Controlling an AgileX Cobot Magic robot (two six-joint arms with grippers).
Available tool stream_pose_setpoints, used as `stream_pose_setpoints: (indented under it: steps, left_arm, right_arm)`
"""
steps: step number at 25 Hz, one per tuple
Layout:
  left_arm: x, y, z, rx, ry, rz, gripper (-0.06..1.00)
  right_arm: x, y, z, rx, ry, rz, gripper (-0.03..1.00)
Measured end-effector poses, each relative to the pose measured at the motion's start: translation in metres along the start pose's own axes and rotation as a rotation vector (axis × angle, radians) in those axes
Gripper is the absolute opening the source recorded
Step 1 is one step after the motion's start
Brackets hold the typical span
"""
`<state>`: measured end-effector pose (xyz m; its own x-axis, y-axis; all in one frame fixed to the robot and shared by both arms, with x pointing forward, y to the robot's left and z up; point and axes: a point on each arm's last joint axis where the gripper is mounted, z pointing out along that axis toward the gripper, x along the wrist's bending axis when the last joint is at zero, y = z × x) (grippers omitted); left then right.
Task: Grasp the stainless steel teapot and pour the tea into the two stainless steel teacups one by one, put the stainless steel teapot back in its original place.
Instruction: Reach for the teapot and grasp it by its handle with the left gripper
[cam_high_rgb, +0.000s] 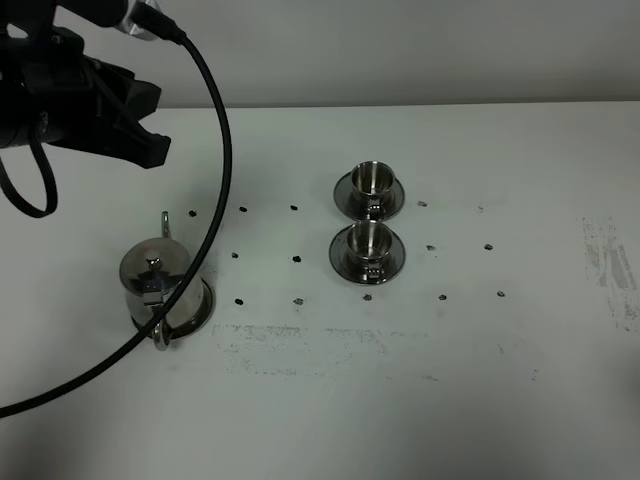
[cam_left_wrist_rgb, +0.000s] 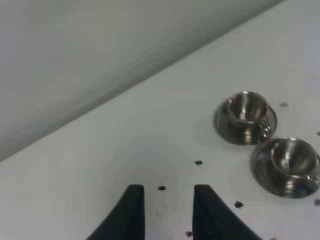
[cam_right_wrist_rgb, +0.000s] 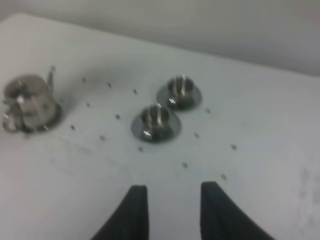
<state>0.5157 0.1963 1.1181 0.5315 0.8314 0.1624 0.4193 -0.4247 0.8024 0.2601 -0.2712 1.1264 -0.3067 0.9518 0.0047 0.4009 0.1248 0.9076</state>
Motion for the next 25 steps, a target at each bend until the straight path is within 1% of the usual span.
stream_pose_setpoints:
  steps: [4,7,11,14,17,25]
  left_arm:
    - [-0.003,-0.001,0.000,0.015,-0.013,0.006,0.25]
    - [-0.004,-0.003,0.000,0.037,-0.024,0.007,0.25]
    - [-0.005,-0.005,0.000,0.058,-0.034,0.007,0.25]
    - [-0.005,-0.007,0.000,0.078,-0.044,0.007,0.25]
    - [-0.006,-0.009,0.000,0.100,-0.055,0.007,0.25]
    - [-0.007,-0.009,0.000,0.104,-0.057,0.007,0.24]
  right_arm:
    - [-0.003,-0.026,-0.006,0.027,-0.093,0.017,0.28]
    - [-0.003,-0.043,-0.008,0.021,-0.126,0.016,0.28]
    - [-0.001,-0.064,-0.006,0.014,-0.132,0.015,0.28]
    - [-0.002,-0.076,0.002,0.087,-0.125,0.035,0.28]
    - [-0.003,-0.078,0.002,0.090,-0.131,0.039,0.28]
    - [-0.003,-0.078,0.003,0.092,-0.132,0.044,0.28]
